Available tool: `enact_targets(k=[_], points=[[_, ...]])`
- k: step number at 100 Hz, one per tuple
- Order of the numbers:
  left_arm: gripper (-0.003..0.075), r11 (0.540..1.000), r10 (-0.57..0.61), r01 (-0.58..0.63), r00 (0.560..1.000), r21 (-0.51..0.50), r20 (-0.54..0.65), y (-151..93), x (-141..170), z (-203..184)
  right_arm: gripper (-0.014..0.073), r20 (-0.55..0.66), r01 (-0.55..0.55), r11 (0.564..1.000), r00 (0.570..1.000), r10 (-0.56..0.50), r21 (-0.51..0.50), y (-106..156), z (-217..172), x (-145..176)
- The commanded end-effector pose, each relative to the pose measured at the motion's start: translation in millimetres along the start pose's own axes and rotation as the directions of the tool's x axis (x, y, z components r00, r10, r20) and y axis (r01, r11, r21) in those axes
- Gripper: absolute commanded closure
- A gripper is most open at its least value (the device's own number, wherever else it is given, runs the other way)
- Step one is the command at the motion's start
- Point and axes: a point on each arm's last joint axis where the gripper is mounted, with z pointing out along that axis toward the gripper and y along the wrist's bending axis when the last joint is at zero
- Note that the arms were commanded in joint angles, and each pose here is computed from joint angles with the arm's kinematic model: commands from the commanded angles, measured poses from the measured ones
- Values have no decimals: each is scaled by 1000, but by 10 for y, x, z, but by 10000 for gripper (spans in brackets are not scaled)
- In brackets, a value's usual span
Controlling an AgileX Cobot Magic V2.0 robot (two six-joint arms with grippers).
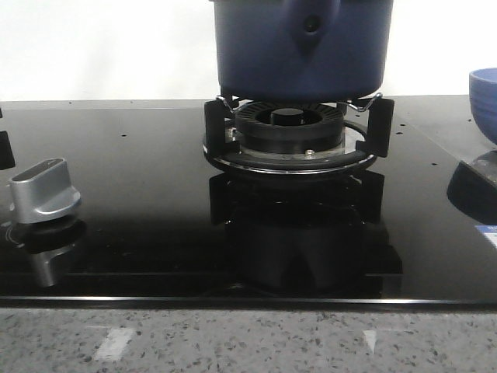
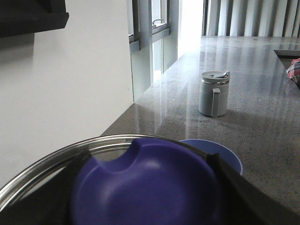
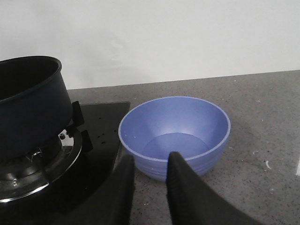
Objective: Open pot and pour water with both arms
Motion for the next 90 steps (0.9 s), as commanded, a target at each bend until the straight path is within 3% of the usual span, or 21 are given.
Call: enact_targets(k=[1, 35, 53, 90], points=[[477, 1000, 18, -19, 991, 1, 131, -108, -402, -105, 442, 86, 11, 1000, 996, -10, -10, 16, -5, -161], [471, 1000, 22, -22, 992, -1, 125, -107, -396, -104, 442, 86, 11, 1000, 996, -10, -10, 16, -5, -161], [399, 1000, 28, -28, 993, 0, 116, -108, -389, -103, 442, 86, 11, 1000, 996, -10, -10, 16, -5, -161], [400, 1000, 28, -28, 993, -3, 116, -101, -388, -108, 442, 86, 11, 1000, 996, -10, -10, 16, -5, -161]])
